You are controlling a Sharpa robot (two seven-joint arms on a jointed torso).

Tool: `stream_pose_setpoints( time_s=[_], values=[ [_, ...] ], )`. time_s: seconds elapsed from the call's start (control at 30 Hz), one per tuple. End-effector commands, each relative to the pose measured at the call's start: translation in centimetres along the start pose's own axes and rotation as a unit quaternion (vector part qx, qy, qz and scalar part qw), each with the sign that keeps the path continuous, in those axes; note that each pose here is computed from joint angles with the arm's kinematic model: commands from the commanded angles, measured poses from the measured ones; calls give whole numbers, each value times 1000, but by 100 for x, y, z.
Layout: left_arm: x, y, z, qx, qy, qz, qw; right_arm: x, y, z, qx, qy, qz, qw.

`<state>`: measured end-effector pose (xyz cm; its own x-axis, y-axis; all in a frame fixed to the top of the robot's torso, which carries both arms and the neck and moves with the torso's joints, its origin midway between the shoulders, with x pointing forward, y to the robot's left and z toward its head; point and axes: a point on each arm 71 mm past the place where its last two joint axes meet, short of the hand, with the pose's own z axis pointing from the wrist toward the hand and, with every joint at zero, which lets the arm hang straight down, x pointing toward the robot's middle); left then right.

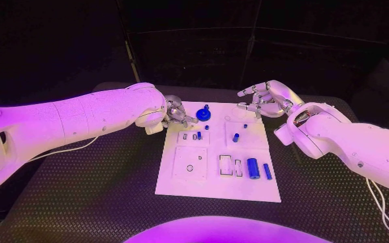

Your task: Assemble the parts on the task board

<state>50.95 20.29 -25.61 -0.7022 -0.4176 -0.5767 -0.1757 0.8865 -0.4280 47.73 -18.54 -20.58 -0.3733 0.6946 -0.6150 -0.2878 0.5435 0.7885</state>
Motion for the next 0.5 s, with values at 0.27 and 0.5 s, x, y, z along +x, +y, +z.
stream_pose_setpoints(
  time_s=[0.27, 0.5],
  values=[
    [132, -197, 91, -5, 25, 44, 999, 19, 10, 28, 4, 5, -2, 1000],
    [202, -319, 133, 0, 33, 55, 998, 39, 30, 41, -3, 9, -21, 1000]
  ],
)
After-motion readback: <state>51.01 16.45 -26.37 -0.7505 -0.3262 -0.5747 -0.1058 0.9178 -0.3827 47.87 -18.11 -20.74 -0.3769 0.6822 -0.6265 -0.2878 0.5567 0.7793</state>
